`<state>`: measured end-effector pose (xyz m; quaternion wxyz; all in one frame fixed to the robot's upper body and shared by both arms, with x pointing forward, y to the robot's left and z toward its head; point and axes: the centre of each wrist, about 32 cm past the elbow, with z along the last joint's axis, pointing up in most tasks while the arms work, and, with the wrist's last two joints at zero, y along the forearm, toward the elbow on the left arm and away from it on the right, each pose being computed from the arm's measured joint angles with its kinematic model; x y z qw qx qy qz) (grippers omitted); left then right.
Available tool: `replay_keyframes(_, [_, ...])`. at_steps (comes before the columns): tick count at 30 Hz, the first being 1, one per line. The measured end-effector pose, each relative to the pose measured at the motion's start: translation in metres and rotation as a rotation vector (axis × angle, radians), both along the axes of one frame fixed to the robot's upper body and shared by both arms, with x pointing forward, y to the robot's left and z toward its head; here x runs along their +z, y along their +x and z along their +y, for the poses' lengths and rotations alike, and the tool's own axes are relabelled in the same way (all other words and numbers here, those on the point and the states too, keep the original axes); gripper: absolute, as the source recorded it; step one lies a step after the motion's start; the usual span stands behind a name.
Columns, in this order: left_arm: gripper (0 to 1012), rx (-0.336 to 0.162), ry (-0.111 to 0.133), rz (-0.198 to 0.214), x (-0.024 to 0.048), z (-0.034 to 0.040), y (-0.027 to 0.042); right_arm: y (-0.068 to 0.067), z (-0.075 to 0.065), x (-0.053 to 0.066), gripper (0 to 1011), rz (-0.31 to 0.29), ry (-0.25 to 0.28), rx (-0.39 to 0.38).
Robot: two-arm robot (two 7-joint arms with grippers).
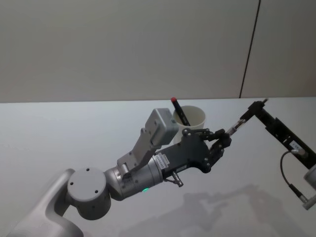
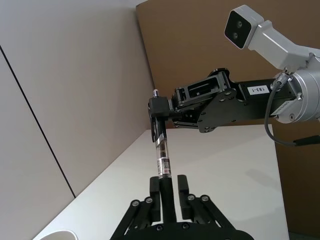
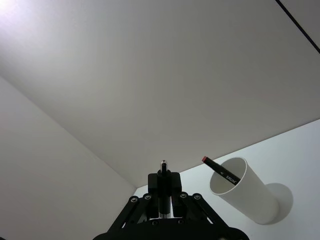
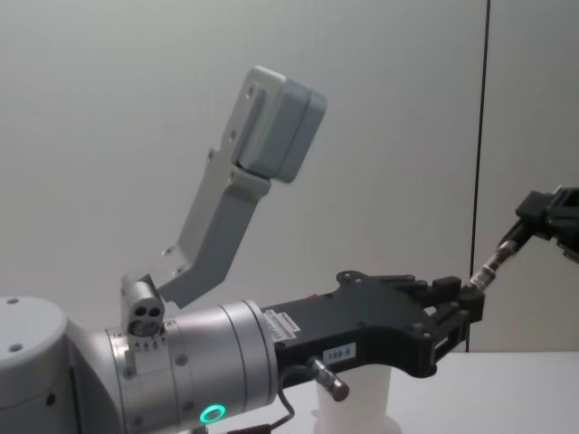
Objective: Place the pen into the pen holder.
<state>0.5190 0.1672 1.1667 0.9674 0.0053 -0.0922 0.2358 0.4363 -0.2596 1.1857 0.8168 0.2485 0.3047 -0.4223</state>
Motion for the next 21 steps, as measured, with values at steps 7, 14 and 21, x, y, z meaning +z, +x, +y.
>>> replay_keyframes(7, [416, 0.0, 0.0, 0.0, 0.0, -0.0002, 0.0, 0.0008, 0.0012, -0.0005, 131, -0.003, -0.001, 0.002])
replay_keyframes(14, [640, -0.001, -0.001, 0.0, 0.0002, -0.0003, 0.0001, 0.0025, 0.0013, -0.0009, 131, -0.019, -0.016, 0.002])
replay_keyframes(21, [834, -0.001, -0.001, -0.001, 0.0003, -0.0004, 0.0001, 0.009, -0.0008, -0.0011, 131, -0.065, -0.067, -0.005])
